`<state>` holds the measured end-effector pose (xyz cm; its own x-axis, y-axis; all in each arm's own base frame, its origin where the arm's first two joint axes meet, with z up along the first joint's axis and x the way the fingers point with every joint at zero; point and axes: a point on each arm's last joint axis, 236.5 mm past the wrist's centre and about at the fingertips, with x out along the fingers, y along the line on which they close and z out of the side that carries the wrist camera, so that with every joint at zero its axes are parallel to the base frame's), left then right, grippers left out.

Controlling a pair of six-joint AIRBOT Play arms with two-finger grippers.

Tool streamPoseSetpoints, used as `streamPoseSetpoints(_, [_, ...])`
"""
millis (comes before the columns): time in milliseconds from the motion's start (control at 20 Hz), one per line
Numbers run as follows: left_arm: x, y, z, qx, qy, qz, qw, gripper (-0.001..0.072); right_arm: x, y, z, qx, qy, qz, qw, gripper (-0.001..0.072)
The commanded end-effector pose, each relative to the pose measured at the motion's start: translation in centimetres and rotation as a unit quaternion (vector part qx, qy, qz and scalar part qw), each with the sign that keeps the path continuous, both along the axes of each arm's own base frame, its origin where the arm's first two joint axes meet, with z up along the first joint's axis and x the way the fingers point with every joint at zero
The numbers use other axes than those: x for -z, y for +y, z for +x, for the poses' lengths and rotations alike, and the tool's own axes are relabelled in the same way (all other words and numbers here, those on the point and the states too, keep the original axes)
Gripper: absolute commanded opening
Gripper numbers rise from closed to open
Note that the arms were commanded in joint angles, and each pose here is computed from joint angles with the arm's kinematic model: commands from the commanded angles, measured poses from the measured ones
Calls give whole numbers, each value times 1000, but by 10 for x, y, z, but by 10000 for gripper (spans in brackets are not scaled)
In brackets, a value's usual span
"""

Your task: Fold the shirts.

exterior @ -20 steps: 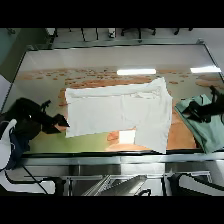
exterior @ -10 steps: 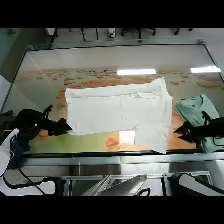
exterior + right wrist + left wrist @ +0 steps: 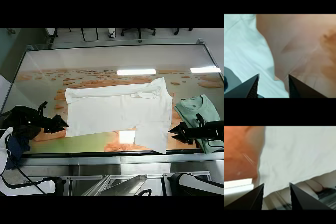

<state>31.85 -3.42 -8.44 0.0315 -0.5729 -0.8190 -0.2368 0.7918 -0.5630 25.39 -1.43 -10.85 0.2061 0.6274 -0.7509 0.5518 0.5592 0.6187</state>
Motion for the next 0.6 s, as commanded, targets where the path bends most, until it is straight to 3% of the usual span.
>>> streamPoseSetpoints(0, [3,5,20,-20,-34,18,999,366,15,-4,0,6,10,-6,1000,433])
streamPoseSetpoints(350, [26,-36,-7,49,29,-8,998,366,16,36,10,-40,2,20,999,430])
streamPoseSetpoints(550, [6,-11,-8,17,25,-17,999,366,15,35,9,-44,-1,21,999,421])
